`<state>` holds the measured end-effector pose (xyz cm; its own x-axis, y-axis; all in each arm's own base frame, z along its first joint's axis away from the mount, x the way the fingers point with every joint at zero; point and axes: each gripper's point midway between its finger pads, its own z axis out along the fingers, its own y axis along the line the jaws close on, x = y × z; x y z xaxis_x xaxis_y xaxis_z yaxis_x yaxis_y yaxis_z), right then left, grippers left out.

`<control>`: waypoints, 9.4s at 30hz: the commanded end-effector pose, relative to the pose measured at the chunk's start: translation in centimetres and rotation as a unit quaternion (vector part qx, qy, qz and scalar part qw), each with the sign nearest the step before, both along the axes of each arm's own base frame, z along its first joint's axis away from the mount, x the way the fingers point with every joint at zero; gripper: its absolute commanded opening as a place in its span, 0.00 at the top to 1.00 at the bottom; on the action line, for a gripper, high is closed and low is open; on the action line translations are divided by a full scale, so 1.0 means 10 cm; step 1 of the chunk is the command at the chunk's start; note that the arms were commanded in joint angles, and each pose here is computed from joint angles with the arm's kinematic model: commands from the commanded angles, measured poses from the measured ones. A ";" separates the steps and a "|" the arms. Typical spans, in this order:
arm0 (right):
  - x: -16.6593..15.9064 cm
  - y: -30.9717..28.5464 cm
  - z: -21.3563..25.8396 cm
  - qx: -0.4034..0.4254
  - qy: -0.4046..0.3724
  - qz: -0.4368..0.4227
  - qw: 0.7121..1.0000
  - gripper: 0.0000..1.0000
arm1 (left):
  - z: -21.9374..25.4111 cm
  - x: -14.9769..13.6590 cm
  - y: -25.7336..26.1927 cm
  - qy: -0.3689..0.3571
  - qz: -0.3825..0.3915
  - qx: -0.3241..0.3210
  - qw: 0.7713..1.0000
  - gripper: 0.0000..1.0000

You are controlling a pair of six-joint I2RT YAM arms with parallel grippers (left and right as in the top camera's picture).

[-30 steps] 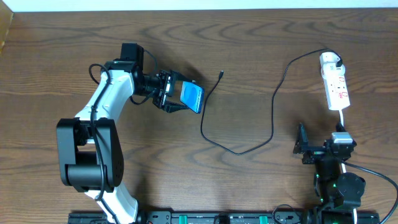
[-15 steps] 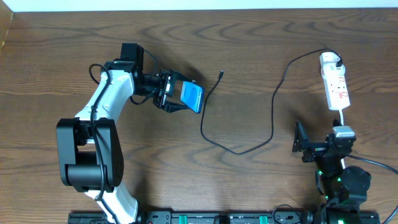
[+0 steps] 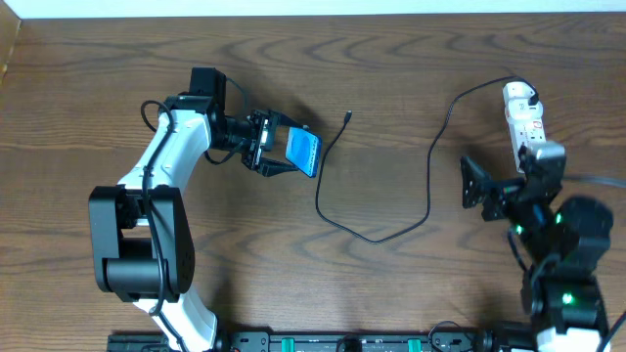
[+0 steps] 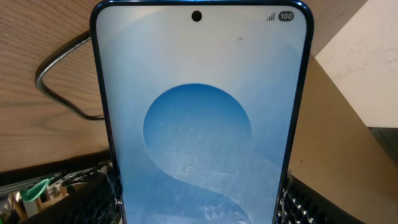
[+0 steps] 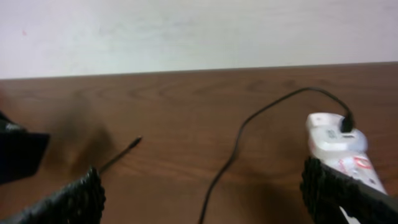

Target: Plug charger to phone and switch on socket

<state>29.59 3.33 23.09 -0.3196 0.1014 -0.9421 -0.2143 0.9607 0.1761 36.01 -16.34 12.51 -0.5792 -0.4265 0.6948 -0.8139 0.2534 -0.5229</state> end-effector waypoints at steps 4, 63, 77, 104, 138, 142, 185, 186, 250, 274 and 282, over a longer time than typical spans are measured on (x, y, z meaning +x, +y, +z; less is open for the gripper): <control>0.22 0.15 0.28 -0.008 0.057 0.058 0.997 0.01 | 0.16 -0.01 -0.04 -0.010 -0.003 -0.024 1.000 0.37; 0.85 0.75 -0.04 0.171 0.274 0.062 0.944 0.09 | -0.02 0.20 0.09 -0.019 0.039 0.044 0.998 0.37; 0.87 0.85 -0.01 0.176 0.267 0.067 0.945 0.09 | 0.05 0.21 0.05 0.001 0.049 0.020 0.999 0.37; 0.91 2.03 -0.57 0.143 0.301 0.193 0.923 0.18 | -0.11 0.49 -0.36 -0.077 0.071 0.120 0.987 0.39; 0.95 2.53 -1.16 0.082 0.301 0.179 0.933 0.85 | -0.03 0.42 -0.46 -0.054 0.062 0.082 0.993 0.39; 0.96 2.54 -1.14 0.090 0.302 0.177 0.932 0.87 | -0.03 0.42 -0.46 -0.055 0.062 0.082 0.993 0.39; 1.65 2.09 -0.27 0.582 0.395 0.015 0.711 0.98 | 1.00 1.08 -0.71 -0.374 0.041 -0.042 0.926 0.28; 1.64 2.12 -0.22 0.590 0.398 0.025 0.702 0.98 | 0.99 1.14 -0.68 -0.374 0.055 -0.030 0.925 0.34; 1.51 2.29 -0.20 0.519 0.373 0.102 0.762 0.34 | 0.95 1.21 -0.49 -0.414 0.048 -0.004 0.909 0.93; 1.25 1.72 -1.01 0.131 0.386 0.086 0.909 0.39 | 1.12 0.98 0.61 -0.481 -0.015 -0.079 0.873 0.92; 1.69 1.96 -0.73 0.054 0.401 0.080 0.911 0.45 | 1.12 0.99 0.64 -0.482 -0.012 -0.077 0.873 0.93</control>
